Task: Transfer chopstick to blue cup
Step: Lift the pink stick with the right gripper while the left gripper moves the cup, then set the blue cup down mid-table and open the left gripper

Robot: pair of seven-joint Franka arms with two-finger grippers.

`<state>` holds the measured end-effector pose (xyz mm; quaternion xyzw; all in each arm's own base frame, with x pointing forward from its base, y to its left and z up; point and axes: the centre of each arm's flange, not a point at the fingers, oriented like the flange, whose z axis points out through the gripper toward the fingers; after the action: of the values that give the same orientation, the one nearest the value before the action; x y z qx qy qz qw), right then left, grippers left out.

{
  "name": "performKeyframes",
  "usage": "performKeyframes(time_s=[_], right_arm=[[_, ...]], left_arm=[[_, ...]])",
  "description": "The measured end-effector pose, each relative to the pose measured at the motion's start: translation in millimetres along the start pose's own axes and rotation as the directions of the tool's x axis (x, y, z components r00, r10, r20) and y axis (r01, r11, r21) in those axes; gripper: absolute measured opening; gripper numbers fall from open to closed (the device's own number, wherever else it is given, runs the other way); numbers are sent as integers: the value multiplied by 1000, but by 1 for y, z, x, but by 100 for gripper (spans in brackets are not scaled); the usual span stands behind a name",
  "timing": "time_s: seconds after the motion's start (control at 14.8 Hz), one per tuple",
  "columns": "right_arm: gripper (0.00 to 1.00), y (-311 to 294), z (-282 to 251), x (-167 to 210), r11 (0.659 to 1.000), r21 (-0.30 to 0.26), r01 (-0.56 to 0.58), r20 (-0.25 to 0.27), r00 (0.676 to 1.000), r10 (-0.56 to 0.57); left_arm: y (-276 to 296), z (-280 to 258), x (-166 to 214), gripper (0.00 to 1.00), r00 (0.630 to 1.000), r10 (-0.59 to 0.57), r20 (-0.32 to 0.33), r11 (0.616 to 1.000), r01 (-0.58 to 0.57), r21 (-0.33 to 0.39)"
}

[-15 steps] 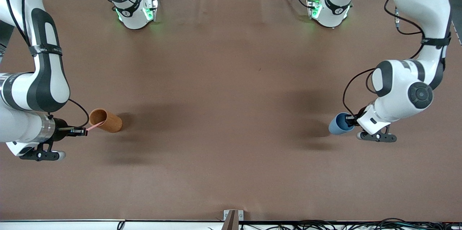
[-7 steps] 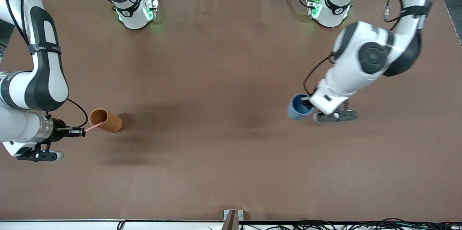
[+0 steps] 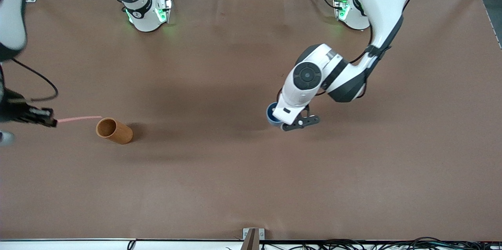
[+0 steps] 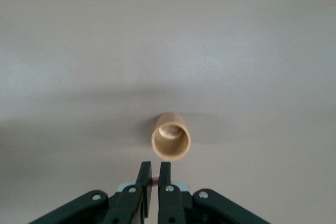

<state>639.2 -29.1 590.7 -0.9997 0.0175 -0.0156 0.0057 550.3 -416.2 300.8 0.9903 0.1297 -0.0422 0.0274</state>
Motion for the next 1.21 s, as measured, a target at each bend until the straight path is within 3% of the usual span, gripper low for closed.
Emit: performKeyframes(time_s=[0.27,0.61,0.94,1.15,1.21], right_arm=[[9,-4,-55,-49,1000,-4,3,-40,999,-3],[9,-14,-64,-97,1000,-9,18,-66,998,-19],[9,-16,-58,-100,1000,-10,23,-71,997,-24],[9,-22,-67,-99,999,-10,34,-94,995,-35],[9,-25,-70,-99,999,-10,39,-100,994,-40]], left_arm=[[24,20,-9,5,999,-42,15,998,42,-36],[41,27,-21,5,998,-62,-29,997,60,-41],[42,49,-19,5,996,-64,-56,997,62,-40],[43,48,-18,12,996,-68,-58,997,65,-46],[44,46,-17,20,996,-69,-60,997,66,-50]])
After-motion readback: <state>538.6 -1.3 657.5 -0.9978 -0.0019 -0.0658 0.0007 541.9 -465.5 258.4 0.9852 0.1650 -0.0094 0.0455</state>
